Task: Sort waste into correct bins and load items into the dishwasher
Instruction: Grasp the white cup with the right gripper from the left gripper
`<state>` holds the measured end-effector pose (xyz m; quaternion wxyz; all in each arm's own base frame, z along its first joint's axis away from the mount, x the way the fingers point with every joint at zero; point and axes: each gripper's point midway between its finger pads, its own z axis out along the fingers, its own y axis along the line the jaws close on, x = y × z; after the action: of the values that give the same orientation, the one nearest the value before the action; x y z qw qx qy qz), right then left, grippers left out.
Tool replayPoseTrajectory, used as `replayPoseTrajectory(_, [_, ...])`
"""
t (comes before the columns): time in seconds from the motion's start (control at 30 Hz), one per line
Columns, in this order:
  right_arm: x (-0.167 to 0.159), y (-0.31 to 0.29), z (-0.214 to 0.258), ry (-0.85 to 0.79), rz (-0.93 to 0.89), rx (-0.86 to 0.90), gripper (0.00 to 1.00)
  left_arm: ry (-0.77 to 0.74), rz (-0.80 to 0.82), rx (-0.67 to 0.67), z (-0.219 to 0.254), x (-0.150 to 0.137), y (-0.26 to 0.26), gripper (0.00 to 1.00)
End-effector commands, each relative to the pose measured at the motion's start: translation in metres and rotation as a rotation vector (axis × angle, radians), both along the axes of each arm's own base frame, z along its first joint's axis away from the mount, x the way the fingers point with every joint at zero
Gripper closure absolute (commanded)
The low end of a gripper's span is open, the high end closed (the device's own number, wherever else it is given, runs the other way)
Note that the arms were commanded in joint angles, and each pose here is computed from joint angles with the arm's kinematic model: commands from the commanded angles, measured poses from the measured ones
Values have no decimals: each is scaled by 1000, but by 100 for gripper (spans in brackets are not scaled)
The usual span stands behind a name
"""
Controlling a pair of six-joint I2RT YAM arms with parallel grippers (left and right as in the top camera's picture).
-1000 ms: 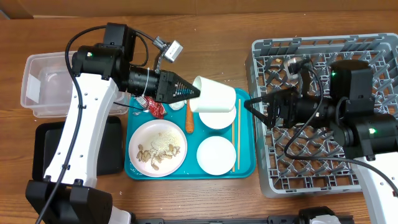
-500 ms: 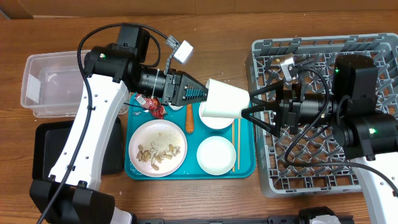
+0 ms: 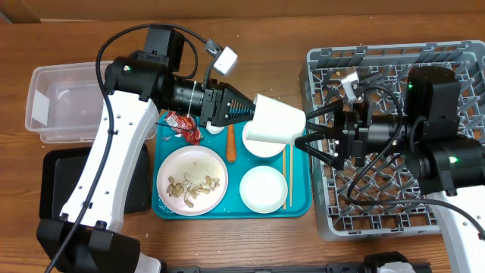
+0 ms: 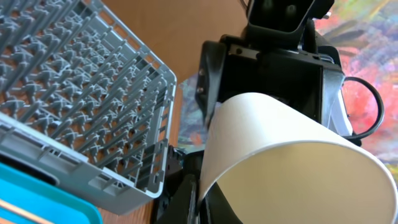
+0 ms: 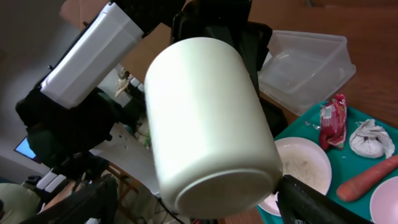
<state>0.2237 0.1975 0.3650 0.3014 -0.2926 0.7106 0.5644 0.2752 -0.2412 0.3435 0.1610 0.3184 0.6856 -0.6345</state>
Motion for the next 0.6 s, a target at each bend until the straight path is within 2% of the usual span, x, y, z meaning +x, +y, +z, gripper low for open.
replayPoseTrajectory(0.0, [-13,10,12,-58,58,16,16,4,-49,-14,2,-12,-12,96])
replayPoseTrajectory(0.13, [-14,14,15,-88,73,20,17,6,-93,-36,6,-23,-22,96])
replayPoseTrajectory(0.27, [-10,13,10,-62,45,-3,27,0,-99,-34,5,-24,-24,96])
replayPoseTrajectory(0.4, [2,7,-8,-24,-56,-89,28,-3,-63,-15,2,-15,-16,96])
replayPoseTrajectory(0.57, [-2,5,-3,-53,-70,-93,28,-3,-51,-16,2,-12,-13,96])
